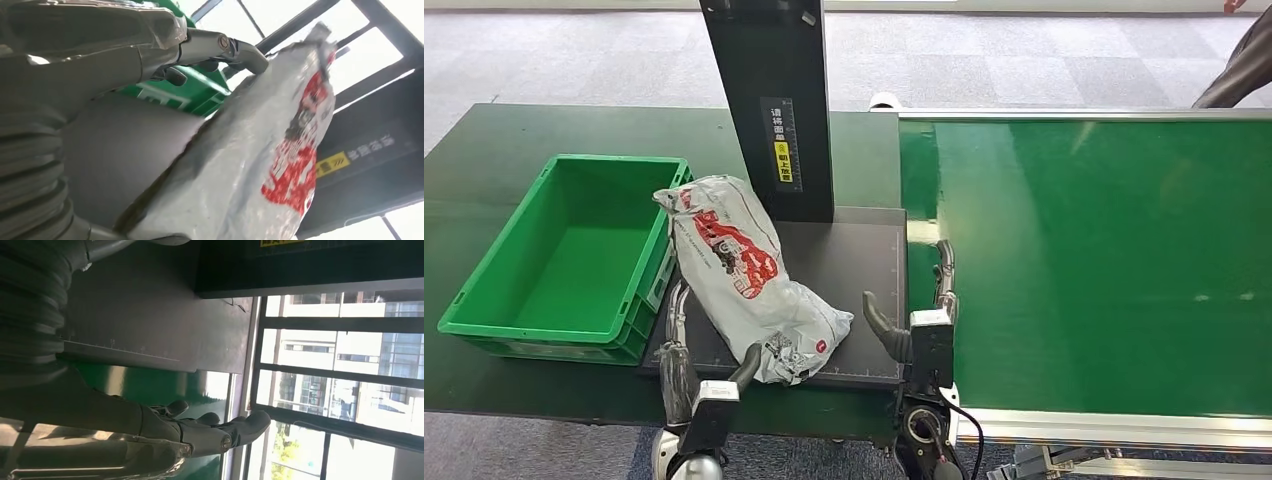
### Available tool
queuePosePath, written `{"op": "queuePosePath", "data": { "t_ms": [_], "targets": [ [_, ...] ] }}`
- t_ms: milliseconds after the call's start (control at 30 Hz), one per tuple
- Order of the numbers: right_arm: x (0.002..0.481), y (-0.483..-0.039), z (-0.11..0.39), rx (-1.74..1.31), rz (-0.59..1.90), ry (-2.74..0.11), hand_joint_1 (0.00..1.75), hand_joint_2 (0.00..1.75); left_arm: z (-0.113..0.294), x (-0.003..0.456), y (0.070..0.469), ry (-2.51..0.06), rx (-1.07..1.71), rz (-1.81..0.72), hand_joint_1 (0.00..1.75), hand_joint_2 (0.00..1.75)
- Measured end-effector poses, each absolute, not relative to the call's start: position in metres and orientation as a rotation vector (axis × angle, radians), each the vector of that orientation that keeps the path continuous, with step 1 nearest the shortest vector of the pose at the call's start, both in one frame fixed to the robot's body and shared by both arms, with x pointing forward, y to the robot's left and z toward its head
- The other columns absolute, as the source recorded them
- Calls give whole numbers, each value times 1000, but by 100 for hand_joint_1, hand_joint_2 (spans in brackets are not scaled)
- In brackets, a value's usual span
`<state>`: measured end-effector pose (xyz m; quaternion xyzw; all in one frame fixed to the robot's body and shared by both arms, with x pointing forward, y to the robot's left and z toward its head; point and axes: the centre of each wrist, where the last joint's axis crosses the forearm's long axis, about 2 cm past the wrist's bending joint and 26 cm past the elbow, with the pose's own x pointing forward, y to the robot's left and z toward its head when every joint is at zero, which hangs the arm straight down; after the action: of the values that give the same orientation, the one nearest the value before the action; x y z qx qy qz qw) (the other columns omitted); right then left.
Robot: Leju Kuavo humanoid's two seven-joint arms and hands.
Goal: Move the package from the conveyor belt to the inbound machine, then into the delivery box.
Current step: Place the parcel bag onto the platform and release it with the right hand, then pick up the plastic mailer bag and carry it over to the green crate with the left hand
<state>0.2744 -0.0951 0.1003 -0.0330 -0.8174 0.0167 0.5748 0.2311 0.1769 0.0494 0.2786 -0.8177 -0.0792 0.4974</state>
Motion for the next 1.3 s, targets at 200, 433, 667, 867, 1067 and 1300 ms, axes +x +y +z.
{"op": "queuePosePath", "data": {
  "t_ms": [200, 433, 667, 867, 1067, 1300],
  "targets": [
    [273, -92, 101, -39, 56, -1932, 0, 175, 58, 258, 198, -2013, 737, -198, 0, 175],
    [273, -87, 102, 9, 74, -1952, 0, 175, 60, 289, 190, -2030, 731, -375, 0, 175],
    [272, -82, 100, 50, 107, -1945, 0, 175, 64, 302, 178, -2041, 752, -507, 0, 175],
    [275, -79, 98, 100, 136, -1962, 0, 175, 73, 327, 167, -2027, 685, -816, 0, 175],
    [280, -78, 96, 132, 160, -1980, 0, 175, 80, 355, 155, -1794, 506, -1122, 0, 175],
    [286, -75, 99, 157, 184, -1996, 0, 175, 99, 378, 145, -1593, 542, -1365, 168, 175]
  ]
}}
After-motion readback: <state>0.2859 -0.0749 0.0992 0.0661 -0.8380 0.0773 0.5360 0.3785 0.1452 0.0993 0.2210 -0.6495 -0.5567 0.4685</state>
